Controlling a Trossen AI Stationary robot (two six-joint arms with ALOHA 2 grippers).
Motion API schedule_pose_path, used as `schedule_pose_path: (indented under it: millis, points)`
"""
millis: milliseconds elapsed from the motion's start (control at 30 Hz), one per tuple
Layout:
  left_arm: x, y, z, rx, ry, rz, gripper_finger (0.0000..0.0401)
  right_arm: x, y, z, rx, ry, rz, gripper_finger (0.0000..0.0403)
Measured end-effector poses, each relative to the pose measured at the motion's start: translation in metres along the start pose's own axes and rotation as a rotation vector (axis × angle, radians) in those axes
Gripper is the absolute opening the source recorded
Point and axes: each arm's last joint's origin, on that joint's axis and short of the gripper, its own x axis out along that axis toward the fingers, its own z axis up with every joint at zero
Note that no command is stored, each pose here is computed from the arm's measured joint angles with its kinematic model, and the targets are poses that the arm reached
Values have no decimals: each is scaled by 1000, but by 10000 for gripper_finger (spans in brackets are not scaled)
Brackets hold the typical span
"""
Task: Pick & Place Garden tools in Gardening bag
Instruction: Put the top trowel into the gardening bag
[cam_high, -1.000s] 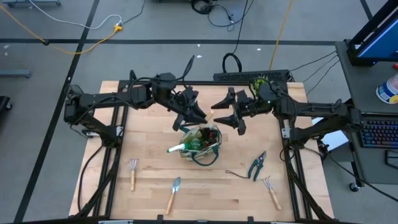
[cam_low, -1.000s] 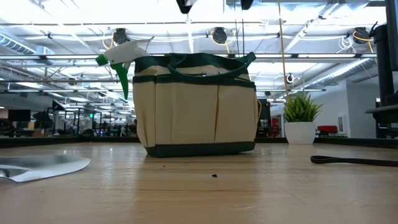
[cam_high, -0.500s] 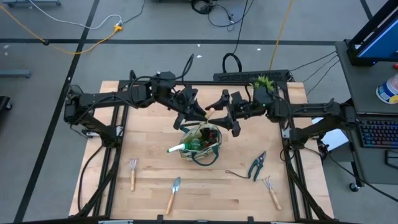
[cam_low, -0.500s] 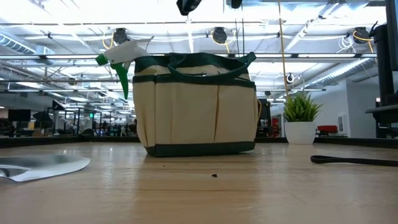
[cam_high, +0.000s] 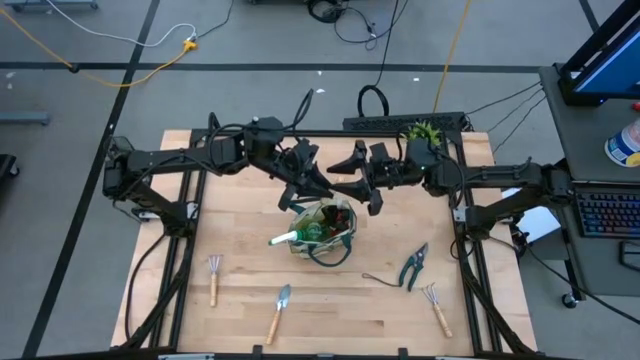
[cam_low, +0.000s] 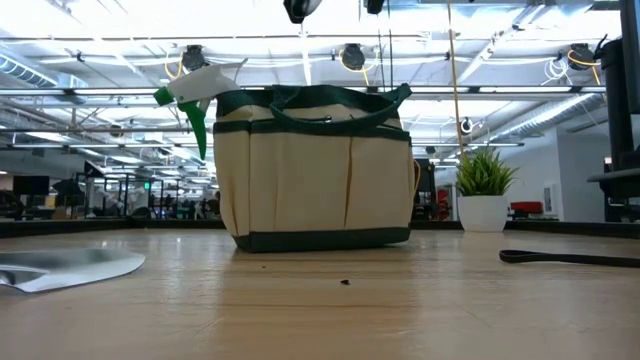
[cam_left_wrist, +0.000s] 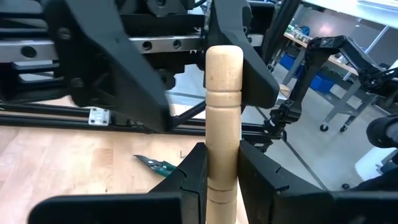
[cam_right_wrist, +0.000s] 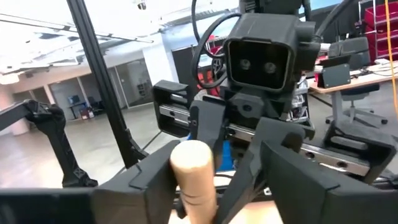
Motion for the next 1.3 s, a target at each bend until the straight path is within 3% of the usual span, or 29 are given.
schedule_pose_path:
  millis: [333, 467, 733, 1067, 1300]
  points:
    - [0, 1, 0, -3, -1, 14, 63, 0, 1, 0, -11, -2, 7, 60]
    - [0, 1, 0, -3, -1, 15, 66, 0, 0, 0, -28, -1, 6, 59]
    - [-4, 6, -6, -20, 51, 57, 137, 0, -1, -1, -29, 13, -4, 59]
    - [-44, 25, -7, -81, 131, 173, 173, -2, -7, -4, -35, 46, -40, 59]
    - [-75, 31, -13, -159, 216, 301, 174, 5, -15, -16, 17, 68, -147, 59]
